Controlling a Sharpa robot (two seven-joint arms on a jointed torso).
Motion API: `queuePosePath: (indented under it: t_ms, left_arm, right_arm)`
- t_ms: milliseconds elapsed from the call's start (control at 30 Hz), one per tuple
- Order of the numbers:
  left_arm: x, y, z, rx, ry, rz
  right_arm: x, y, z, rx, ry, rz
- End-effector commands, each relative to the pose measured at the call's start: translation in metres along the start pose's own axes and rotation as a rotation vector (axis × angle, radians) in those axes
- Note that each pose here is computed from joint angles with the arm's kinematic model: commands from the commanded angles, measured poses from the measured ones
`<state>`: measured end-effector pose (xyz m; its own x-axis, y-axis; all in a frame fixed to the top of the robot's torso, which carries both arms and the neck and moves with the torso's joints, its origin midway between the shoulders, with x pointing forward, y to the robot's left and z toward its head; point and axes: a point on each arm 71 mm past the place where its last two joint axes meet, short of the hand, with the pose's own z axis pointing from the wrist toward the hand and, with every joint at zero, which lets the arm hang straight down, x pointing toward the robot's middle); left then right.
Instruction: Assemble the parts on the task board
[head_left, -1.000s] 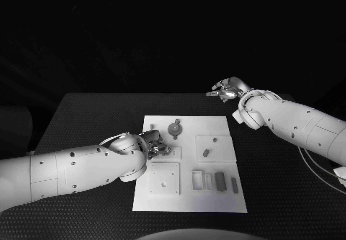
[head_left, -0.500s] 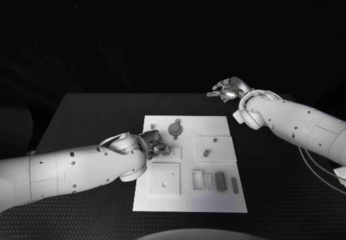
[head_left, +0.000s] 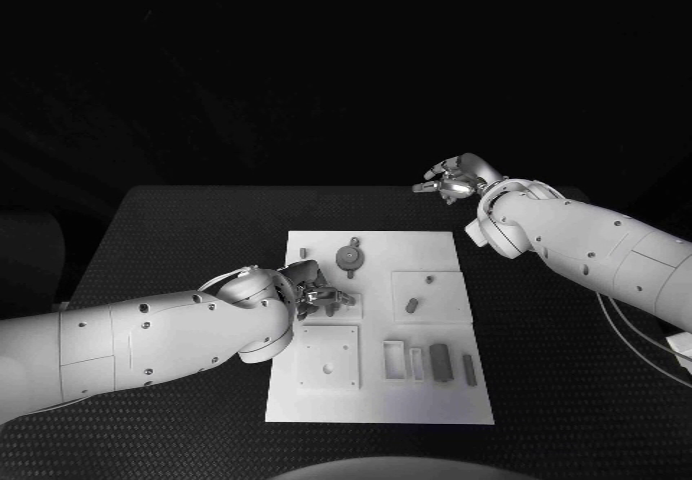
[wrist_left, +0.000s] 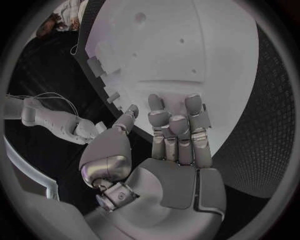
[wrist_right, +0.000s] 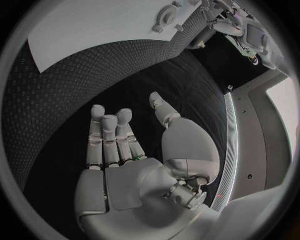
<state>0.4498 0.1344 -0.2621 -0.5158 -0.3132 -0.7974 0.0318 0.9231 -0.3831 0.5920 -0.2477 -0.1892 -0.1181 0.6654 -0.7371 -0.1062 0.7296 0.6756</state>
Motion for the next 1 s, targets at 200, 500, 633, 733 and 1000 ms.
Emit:
queuePosePath:
  t_ms: [200, 500, 633, 733, 1000]
  left_arm:
    - [0.0002, -0.0025, 0.0, 0.017, 0.006, -0.013]
    - [-0.0017, 0.0009, 0.0002, 0.008, 0.025, -0.031]
    - [-0.0096, 0.0007, 0.0007, 0.007, 0.025, -0.05]
    - [-0.0185, 0.0002, 0.0012, 0.002, 0.027, -0.078]
    - [-0.0443, 0.002, 0.0014, -0.015, 0.041, -0.145]
  right_arm:
    - [0.001, 0.0, 0.0, -0.005, 0.013, 0.002]
    - [0.001, 0.0, 0.0, -0.004, 0.014, 0.002]
    - [0.0, -0.001, 0.0, -0.003, 0.012, 0.002]
    - [0.0, -0.002, 0.0, -0.002, 0.012, 0.003]
    - [-0.002, -0.004, -0.001, 0.002, 0.008, 0.004]
